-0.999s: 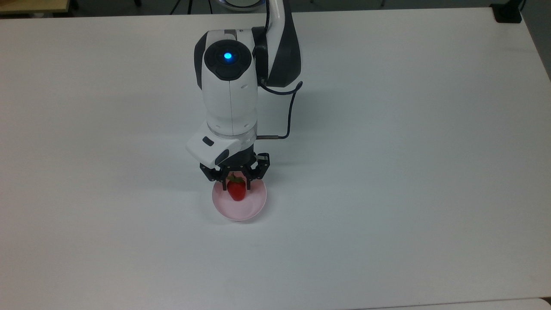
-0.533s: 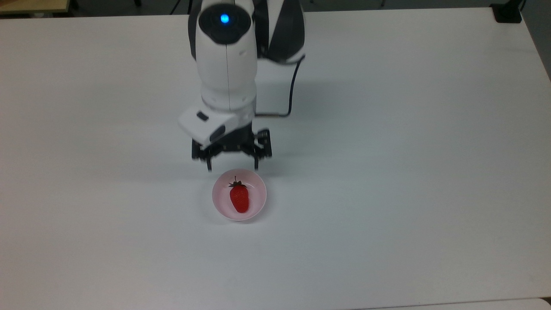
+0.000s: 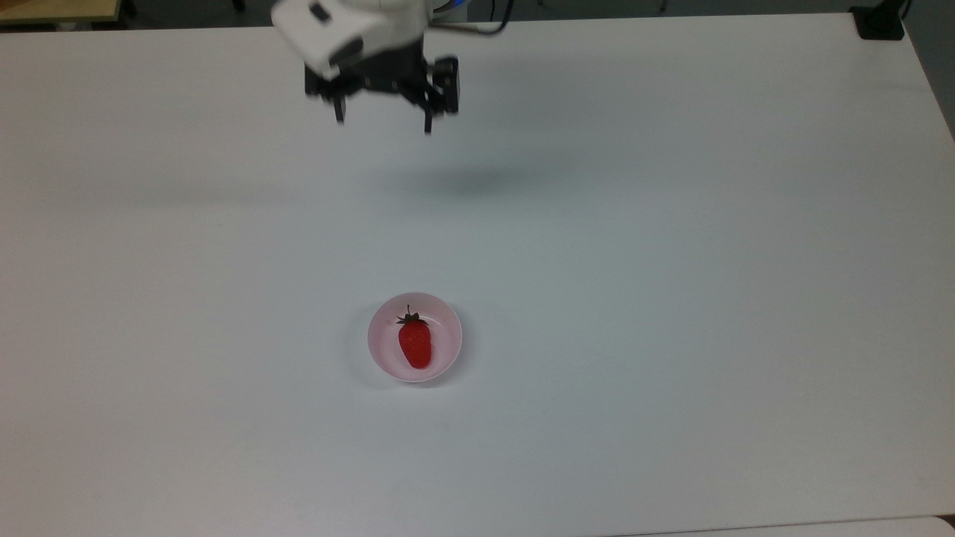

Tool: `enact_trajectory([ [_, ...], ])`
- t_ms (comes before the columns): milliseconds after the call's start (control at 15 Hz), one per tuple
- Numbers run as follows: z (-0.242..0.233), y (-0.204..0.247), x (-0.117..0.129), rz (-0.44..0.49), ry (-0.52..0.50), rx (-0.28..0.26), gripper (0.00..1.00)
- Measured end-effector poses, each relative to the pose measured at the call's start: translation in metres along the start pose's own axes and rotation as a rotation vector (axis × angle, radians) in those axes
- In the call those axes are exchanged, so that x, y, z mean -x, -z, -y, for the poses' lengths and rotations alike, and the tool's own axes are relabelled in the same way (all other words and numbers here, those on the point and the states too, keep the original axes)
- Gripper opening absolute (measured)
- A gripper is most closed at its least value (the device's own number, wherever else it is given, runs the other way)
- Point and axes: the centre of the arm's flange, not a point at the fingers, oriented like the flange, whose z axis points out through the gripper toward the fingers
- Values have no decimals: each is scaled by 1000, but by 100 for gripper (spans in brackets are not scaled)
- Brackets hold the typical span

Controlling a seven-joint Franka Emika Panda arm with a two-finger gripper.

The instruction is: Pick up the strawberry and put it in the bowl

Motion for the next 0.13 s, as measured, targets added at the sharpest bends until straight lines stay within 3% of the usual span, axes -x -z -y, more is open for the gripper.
enact_trajectory([
  [133,-9,17,19,-10,-34,3,100],
])
